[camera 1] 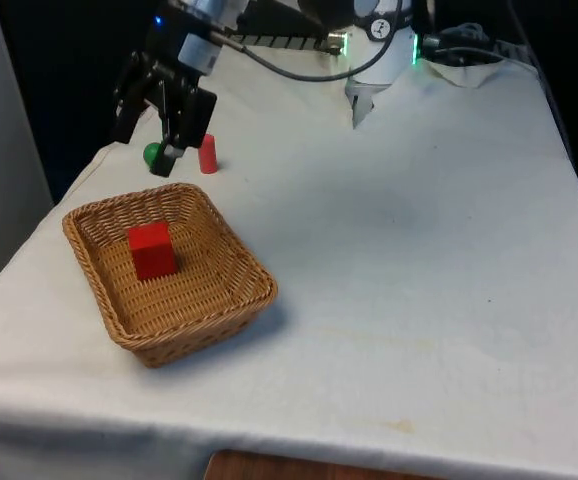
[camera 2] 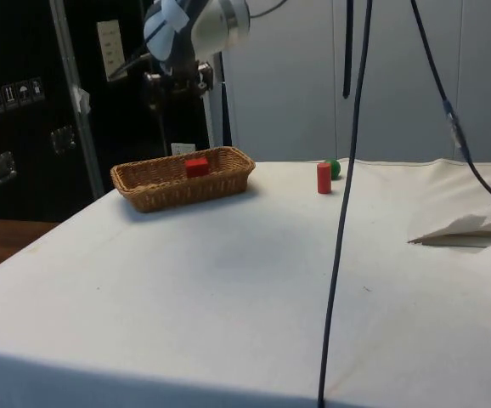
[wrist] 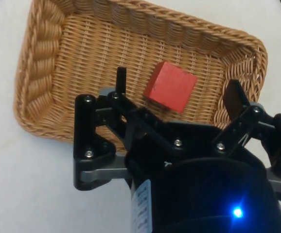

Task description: Pick up the object to the left of the cylinder and place it into the basket.

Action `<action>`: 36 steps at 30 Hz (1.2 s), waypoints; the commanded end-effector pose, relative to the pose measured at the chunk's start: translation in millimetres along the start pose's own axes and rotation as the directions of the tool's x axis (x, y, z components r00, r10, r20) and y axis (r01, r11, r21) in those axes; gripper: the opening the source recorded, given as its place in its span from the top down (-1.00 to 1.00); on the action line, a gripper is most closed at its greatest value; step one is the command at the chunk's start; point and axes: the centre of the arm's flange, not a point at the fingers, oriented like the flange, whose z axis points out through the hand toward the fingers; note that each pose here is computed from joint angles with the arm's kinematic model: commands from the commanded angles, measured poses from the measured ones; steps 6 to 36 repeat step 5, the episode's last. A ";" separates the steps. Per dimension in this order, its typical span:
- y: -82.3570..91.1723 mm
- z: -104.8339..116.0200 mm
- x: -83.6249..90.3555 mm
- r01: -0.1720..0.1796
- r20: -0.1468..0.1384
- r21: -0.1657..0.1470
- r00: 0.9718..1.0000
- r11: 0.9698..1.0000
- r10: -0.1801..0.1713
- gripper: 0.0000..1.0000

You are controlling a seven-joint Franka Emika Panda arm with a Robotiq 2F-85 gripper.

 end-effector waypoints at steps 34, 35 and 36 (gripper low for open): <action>-0.5 -4.7 1.6 0.000 0.002 -0.001 1.000 1.000 0.000 -1.00; -0.5 -4.7 1.6 0.000 0.002 -0.001 1.000 1.000 0.000 -1.00; -0.5 -4.7 1.6 0.000 0.002 -0.001 1.000 1.000 0.000 -1.00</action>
